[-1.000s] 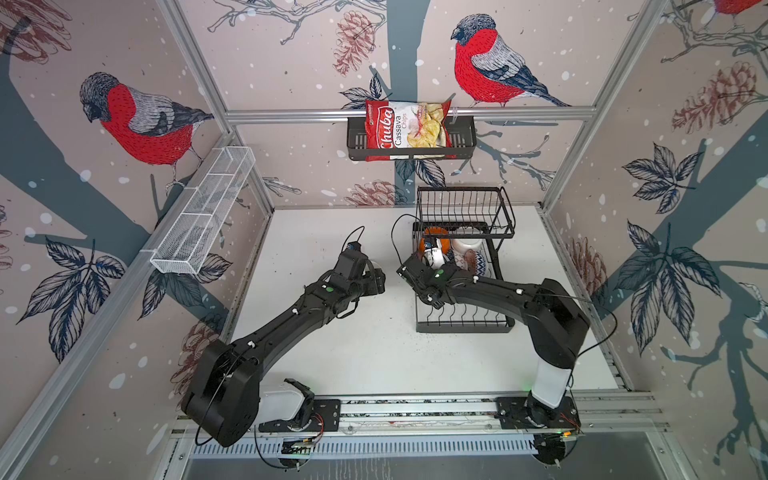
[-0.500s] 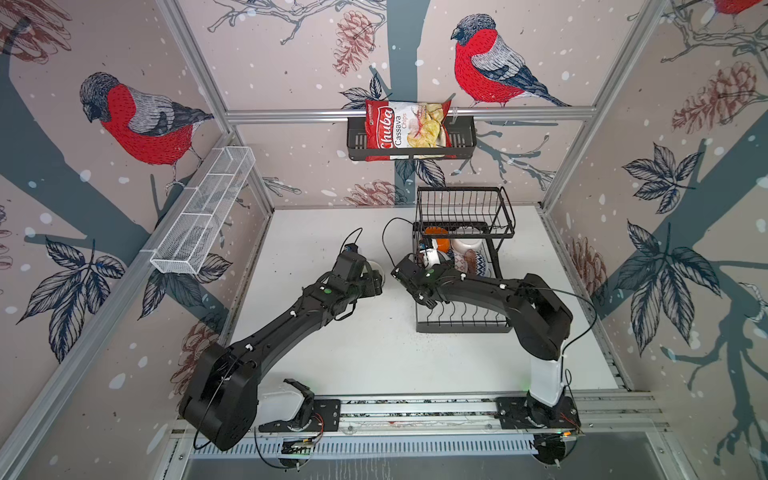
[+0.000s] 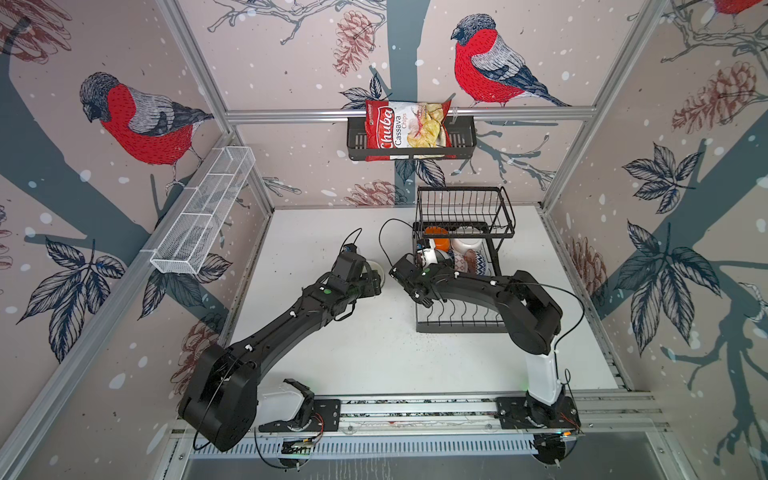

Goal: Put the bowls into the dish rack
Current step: 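Lower the green bowl on edge into the rack beside the blue bowl, then open the right gripper at the green bowl while left gripper hovers over cream bowl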

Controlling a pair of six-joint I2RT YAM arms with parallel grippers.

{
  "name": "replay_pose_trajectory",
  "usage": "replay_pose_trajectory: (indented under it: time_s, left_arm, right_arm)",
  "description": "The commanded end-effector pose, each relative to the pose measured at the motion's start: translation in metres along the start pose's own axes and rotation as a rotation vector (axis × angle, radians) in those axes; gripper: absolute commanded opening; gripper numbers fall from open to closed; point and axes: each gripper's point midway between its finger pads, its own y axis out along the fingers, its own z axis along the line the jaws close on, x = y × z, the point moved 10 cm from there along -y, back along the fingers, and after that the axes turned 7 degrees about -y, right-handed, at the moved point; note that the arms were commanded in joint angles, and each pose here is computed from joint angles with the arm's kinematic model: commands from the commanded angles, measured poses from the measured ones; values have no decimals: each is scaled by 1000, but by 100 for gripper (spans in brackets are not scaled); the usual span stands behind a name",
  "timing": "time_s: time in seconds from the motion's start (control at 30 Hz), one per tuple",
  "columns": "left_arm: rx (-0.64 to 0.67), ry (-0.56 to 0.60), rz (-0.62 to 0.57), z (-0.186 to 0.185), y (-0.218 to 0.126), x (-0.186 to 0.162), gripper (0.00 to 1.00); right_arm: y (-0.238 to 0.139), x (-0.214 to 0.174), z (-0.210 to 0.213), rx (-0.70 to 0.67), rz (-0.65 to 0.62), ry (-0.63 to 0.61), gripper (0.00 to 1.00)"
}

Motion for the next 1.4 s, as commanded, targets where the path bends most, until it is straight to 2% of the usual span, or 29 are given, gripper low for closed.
replay_pose_trajectory:
  time_s: [0.0, 0.77, 1.07, 1.37]
  left_arm:
    - [8, 3, -14, 1, 0, 2, 77]
    - [6, 6, -16, 0, 1, 2, 77]
    - [9, 3, -13, 1, 2, 2, 77]
    - [14, 1, -2, 2, 4, 0, 77]
  right_arm:
    - [2, 6, -6, -74, -29, 23, 0]
    - [12, 5, 11, -95, -3, -15, 0]
    - [8, 3, 19, -41, 22, -6, 0]
    - [3, 5, 24, 1, 42, 8, 5]
